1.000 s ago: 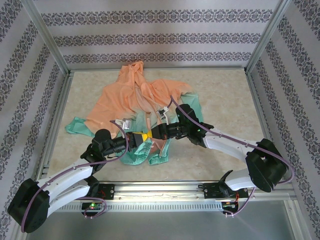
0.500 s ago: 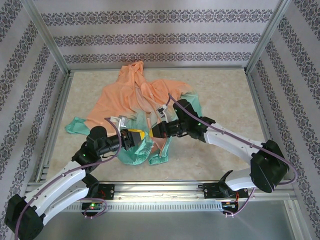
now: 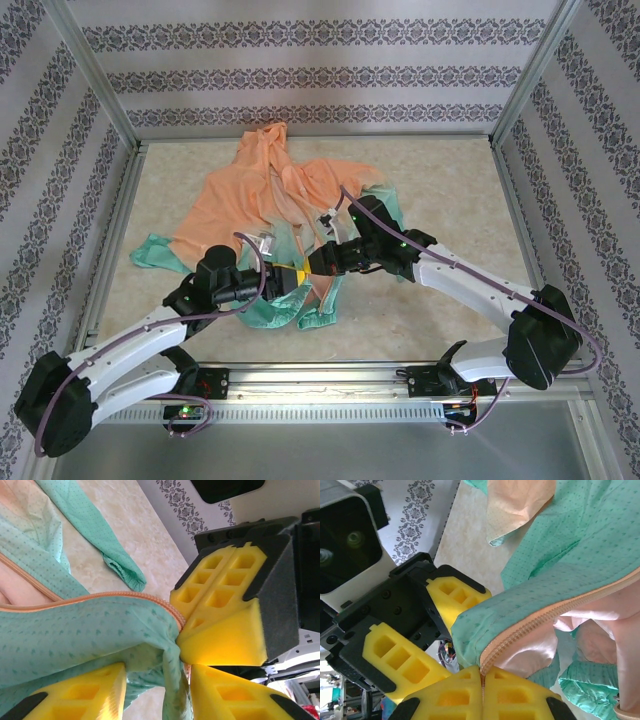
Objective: Zip up the jacket
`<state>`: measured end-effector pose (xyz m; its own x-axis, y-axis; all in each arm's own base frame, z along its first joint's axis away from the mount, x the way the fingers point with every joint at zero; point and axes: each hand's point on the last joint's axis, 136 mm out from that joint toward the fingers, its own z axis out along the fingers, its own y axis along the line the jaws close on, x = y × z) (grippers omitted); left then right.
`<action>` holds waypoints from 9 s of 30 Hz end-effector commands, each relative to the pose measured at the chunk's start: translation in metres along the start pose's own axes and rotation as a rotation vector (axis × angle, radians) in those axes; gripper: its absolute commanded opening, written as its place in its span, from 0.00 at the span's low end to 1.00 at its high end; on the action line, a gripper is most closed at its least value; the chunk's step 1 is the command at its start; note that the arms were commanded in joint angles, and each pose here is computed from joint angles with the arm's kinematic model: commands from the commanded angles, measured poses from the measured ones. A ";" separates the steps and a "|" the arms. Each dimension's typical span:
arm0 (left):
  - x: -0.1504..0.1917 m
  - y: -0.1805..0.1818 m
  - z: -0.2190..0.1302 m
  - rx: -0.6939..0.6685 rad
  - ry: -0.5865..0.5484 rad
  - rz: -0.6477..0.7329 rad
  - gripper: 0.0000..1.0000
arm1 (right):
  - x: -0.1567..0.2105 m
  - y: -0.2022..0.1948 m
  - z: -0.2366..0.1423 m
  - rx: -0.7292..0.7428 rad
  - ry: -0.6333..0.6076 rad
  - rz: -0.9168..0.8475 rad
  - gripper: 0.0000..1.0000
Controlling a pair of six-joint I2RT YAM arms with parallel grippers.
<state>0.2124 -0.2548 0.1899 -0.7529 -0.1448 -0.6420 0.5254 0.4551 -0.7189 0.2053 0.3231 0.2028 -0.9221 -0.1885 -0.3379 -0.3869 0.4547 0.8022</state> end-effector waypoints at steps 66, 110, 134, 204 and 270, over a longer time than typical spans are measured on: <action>-0.015 -0.023 -0.014 0.014 -0.050 -0.046 0.24 | 0.003 0.007 -0.015 -0.025 -0.042 0.059 0.00; -0.004 -0.029 -0.003 0.053 -0.112 -0.263 0.28 | 0.017 0.006 -0.004 -0.068 0.011 0.122 0.00; 0.002 -0.029 -0.007 0.093 -0.128 -0.252 0.00 | 0.017 0.006 -0.003 -0.076 0.012 0.116 0.00; 0.015 0.005 -0.038 -0.046 -0.185 -0.196 0.00 | 0.103 -0.128 0.056 0.408 -0.030 -0.522 0.42; 0.051 0.049 -0.009 -0.188 -0.017 -0.075 0.00 | 0.112 -0.110 0.055 0.206 -0.006 -0.488 0.42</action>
<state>0.1937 -0.2368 0.1238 -0.7953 -0.1881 -0.5764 0.3773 0.5906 -0.7133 0.1351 0.2892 0.0420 -0.6440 -0.4437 -0.6232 -0.7596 0.4673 0.4523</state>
